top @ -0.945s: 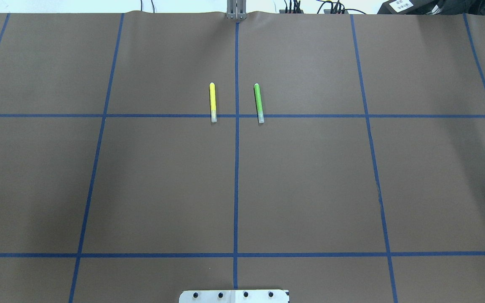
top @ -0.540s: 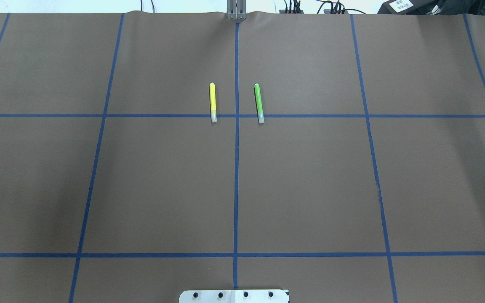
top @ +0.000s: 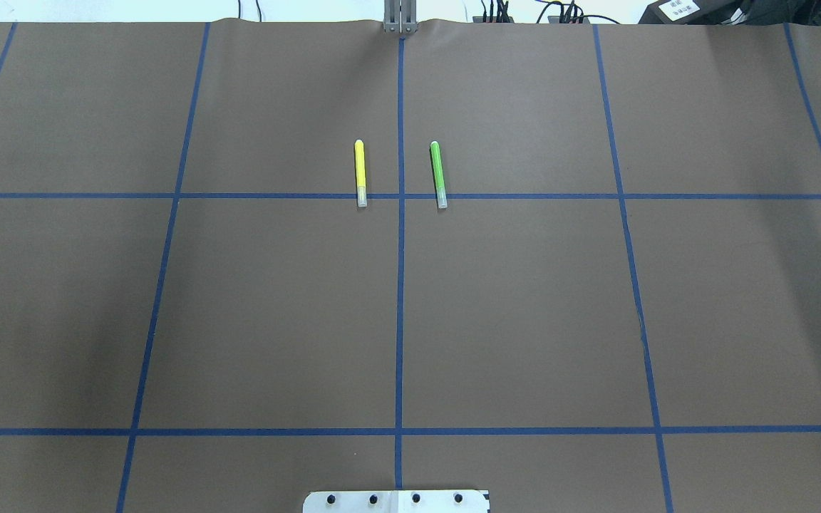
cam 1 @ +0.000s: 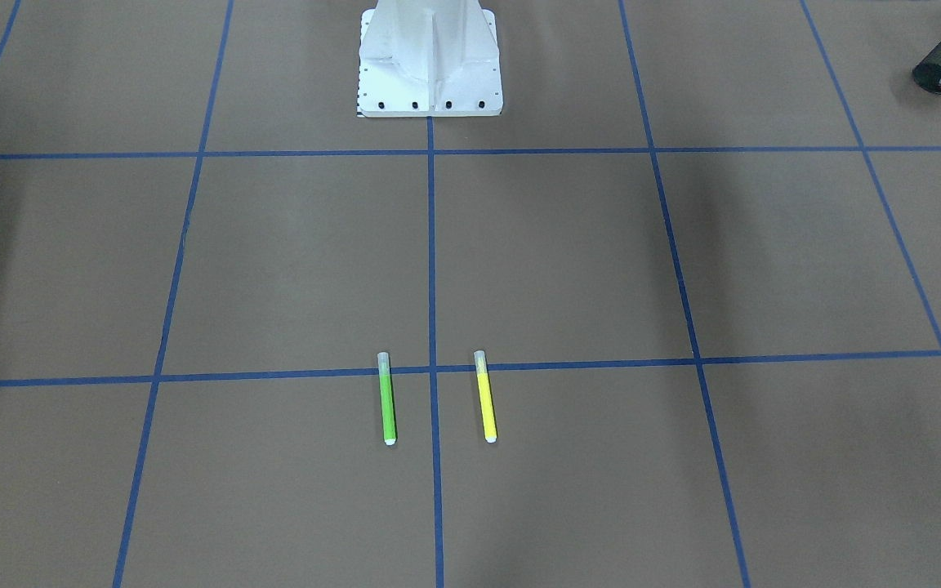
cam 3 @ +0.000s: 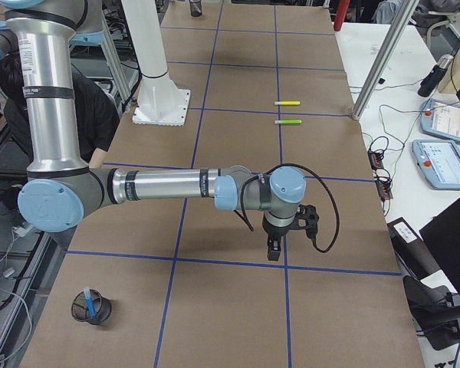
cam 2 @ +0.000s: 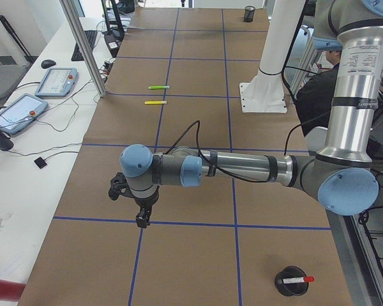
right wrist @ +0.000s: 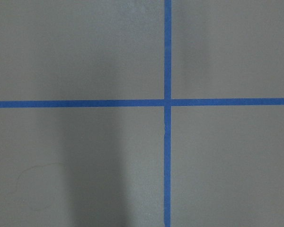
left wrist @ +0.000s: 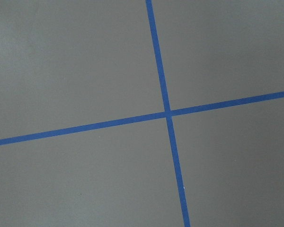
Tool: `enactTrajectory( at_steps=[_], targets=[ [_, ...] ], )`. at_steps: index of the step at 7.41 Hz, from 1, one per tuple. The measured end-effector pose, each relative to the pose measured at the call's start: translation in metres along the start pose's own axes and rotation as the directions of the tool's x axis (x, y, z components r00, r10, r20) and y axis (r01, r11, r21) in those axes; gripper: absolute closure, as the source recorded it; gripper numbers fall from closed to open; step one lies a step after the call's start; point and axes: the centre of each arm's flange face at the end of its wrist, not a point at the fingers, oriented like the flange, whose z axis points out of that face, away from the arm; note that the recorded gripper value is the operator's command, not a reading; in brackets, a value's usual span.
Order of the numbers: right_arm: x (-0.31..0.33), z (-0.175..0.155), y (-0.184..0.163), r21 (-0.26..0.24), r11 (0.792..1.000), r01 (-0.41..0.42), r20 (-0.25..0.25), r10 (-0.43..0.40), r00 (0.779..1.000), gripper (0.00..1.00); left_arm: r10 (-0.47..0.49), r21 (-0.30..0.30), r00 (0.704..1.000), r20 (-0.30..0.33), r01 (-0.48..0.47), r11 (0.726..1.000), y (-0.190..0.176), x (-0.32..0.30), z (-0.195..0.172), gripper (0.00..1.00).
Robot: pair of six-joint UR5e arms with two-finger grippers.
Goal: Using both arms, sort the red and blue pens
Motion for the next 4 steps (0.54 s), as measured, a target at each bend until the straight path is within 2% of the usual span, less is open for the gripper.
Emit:
enactTrajectory(
  at_steps=[4],
  targets=[
    [0.0171,0.0020,0.0125,-0.004,0.999,-0.033,0.005,0.033,0.999,0.00,-0.003,-0.001,1.000,0.000,0.003,1.000,0.0043,-0.0016,0.0023,0.00]
  ],
)
